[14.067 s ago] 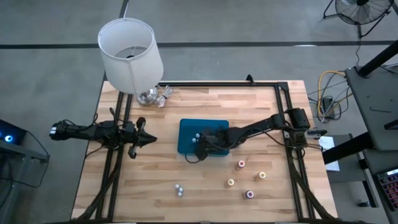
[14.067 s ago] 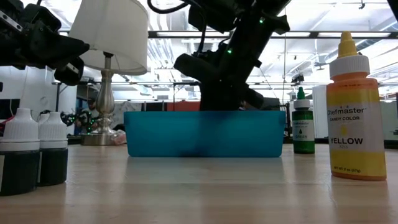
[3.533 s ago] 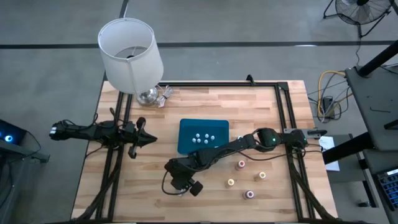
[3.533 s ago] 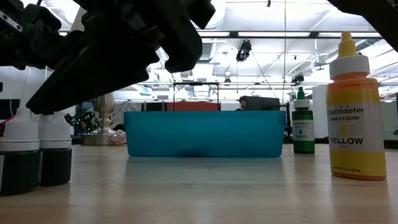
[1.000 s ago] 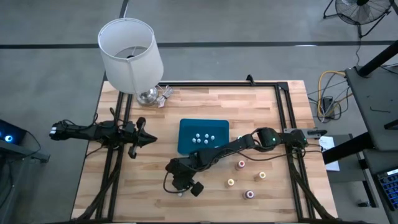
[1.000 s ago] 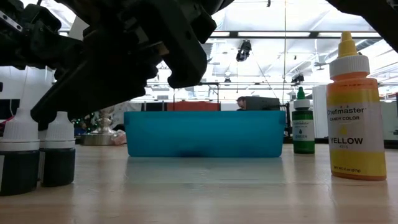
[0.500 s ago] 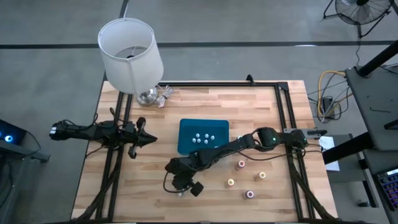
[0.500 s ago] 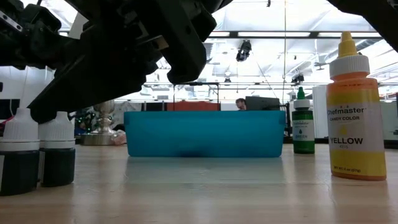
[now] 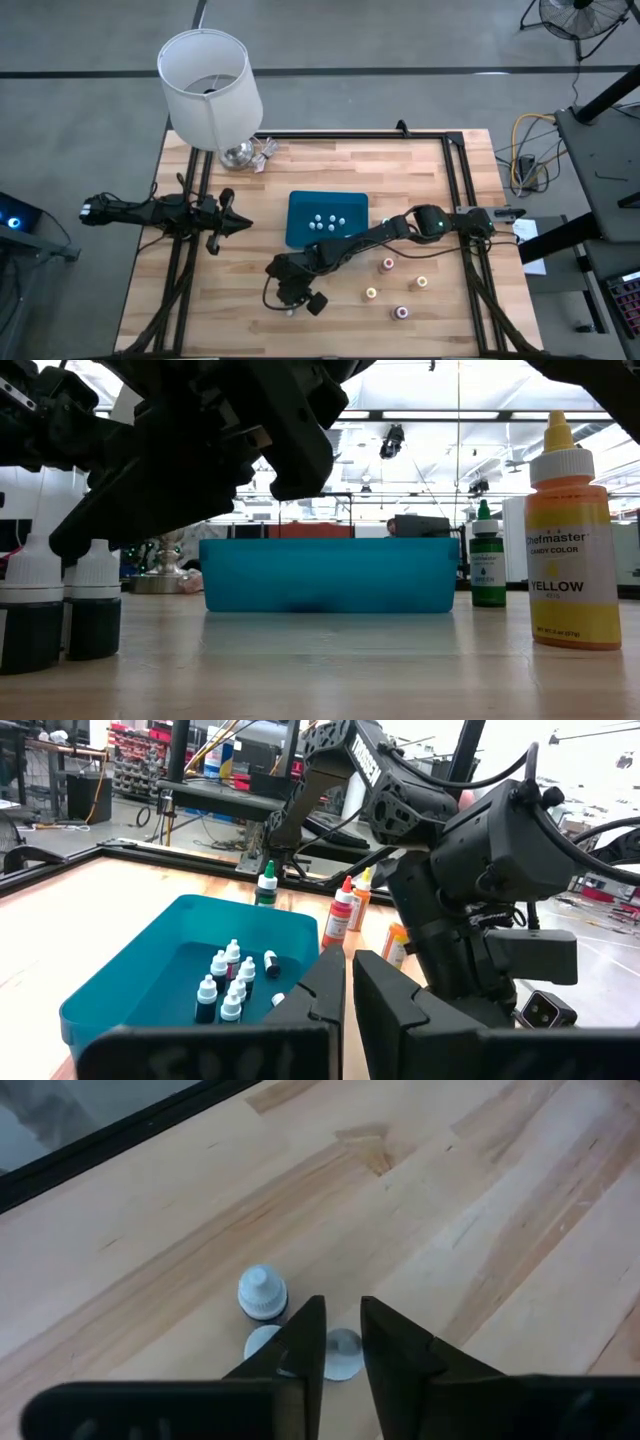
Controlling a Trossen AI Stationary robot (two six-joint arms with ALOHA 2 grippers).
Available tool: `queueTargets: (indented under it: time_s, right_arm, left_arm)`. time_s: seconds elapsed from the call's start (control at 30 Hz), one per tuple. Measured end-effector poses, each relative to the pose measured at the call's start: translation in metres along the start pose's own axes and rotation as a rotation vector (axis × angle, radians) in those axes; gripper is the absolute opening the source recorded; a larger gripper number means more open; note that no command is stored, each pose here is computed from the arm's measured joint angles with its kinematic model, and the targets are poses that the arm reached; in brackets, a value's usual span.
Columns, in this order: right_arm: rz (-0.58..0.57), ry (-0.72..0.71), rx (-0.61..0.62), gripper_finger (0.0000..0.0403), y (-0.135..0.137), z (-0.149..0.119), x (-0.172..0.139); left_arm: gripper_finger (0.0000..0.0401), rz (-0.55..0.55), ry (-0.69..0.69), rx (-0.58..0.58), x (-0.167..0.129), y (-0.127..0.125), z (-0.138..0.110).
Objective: Pick & Place food coloring
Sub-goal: Put the small orange food coloring bottle into the blue bin
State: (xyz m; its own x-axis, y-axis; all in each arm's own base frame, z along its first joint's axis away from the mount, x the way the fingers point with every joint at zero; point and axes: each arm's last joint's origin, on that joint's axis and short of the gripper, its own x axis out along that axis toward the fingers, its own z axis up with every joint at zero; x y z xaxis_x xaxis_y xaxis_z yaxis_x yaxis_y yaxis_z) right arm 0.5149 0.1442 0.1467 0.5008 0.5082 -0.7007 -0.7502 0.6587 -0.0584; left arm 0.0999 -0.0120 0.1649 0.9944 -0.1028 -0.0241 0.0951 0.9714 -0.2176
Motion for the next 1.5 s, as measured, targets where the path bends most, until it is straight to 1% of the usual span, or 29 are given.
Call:
queueTargets:
  time_s: [0.3, 0.6, 0.77, 0.97, 1.27, 1.5]
  right_arm:
    - [-0.001, 0.003, 0.007, 0.0097, -0.0009, -0.0015, 0.0005]
    - [-0.001, 0.005, 0.015, 0.0113, -0.0019, -0.001, -0.0007]
    - [-0.002, 0.011, 0.045, 0.0113, -0.0041, -0.0026, -0.0019]
    - [0.019, 0.051, 0.061, 0.011, -0.0026, -0.007, -0.0025]
    - [0.015, 0.043, 0.052, 0.0118, -0.0033, -0.0057, -0.0035]
    - [0.05, 0.018, 0.035, 0.0108, -0.0024, -0.0045, -0.0037]
  left_arm:
    - [0.0, 0.0, 0.0, 0.0, 0.0, 0.0, 0.0001]
    - [0.0, 0.0, -0.001, 0.0, 0.0, 0.0, 0.0]
    - [0.0, 0.0, -0.001, 0.0, 0.0, -0.0001, 0.0001]
    - [0.0, 0.0, -0.001, 0.0, 0.0, 0.0, 0.0001]
    - [0.0, 0.0, 0.0, 0.0, 0.0, 0.0, 0.0001]
    - [0.0, 0.0, 0.0, 0.0, 0.0, 0.0, 0.0]
